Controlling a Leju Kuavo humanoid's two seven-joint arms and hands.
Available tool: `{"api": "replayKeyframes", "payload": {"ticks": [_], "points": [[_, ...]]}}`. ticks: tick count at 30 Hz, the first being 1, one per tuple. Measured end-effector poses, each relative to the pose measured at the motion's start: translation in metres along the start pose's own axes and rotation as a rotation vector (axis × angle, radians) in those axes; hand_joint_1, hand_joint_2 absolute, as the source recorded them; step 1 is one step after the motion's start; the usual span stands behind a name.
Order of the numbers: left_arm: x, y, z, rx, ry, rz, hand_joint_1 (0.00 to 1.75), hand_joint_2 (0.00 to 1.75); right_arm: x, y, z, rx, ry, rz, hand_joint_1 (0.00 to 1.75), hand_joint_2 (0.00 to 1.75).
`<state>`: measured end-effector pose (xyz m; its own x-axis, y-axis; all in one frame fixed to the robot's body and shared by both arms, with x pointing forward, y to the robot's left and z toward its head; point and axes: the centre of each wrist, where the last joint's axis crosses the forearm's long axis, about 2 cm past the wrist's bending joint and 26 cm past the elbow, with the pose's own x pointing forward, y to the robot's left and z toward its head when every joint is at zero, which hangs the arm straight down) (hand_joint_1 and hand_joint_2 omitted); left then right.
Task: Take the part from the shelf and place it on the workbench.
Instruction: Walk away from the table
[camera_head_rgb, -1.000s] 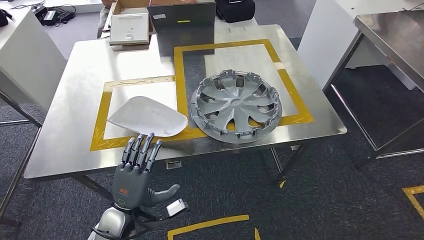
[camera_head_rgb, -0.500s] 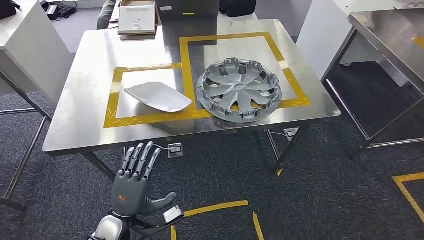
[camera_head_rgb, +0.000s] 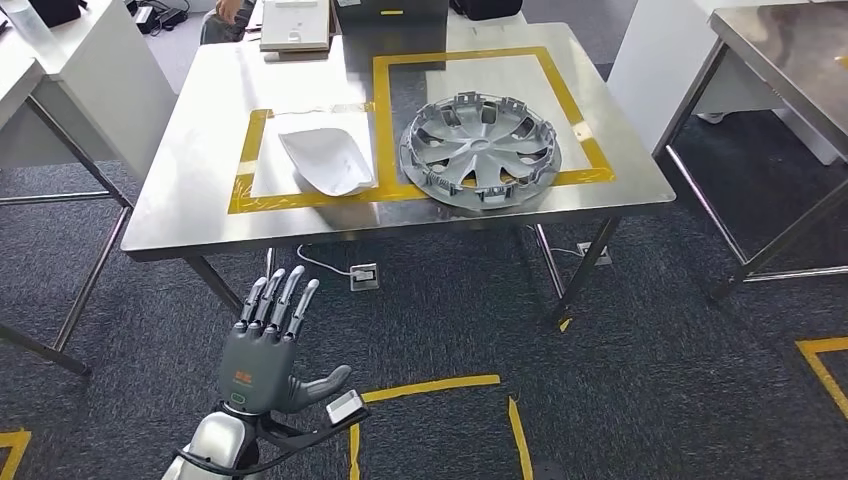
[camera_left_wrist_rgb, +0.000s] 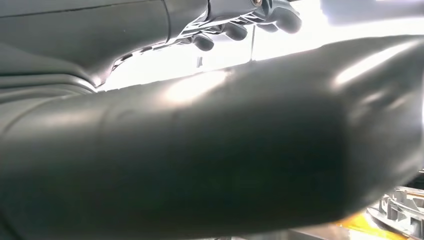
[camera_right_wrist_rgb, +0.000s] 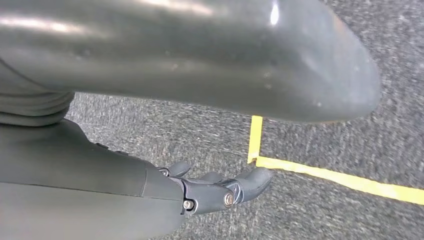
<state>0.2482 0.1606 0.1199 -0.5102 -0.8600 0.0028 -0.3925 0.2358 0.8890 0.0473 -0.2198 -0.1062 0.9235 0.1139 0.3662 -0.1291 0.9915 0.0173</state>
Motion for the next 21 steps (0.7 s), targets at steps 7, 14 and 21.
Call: {"api": "replayKeyframes", "payload": {"ticks": [7,14,21], "points": [[0.001,-0.001,-0.005,-0.001,-0.032,-0.002,0.00,0.00,0.000,0.000,0.000,-0.002,-0.006,-0.013,0.00,0.00],[0.005,-0.008,0.000,-0.019,-0.083,0.009,0.00,1.75,-0.002,0.001,0.001,-0.010,-0.001,-0.039,0.00,0.00],[0.009,-0.012,0.002,-0.018,-0.118,0.026,0.00,0.44,-0.002,0.003,0.001,-0.027,0.020,-0.062,0.00,0.00]]}}
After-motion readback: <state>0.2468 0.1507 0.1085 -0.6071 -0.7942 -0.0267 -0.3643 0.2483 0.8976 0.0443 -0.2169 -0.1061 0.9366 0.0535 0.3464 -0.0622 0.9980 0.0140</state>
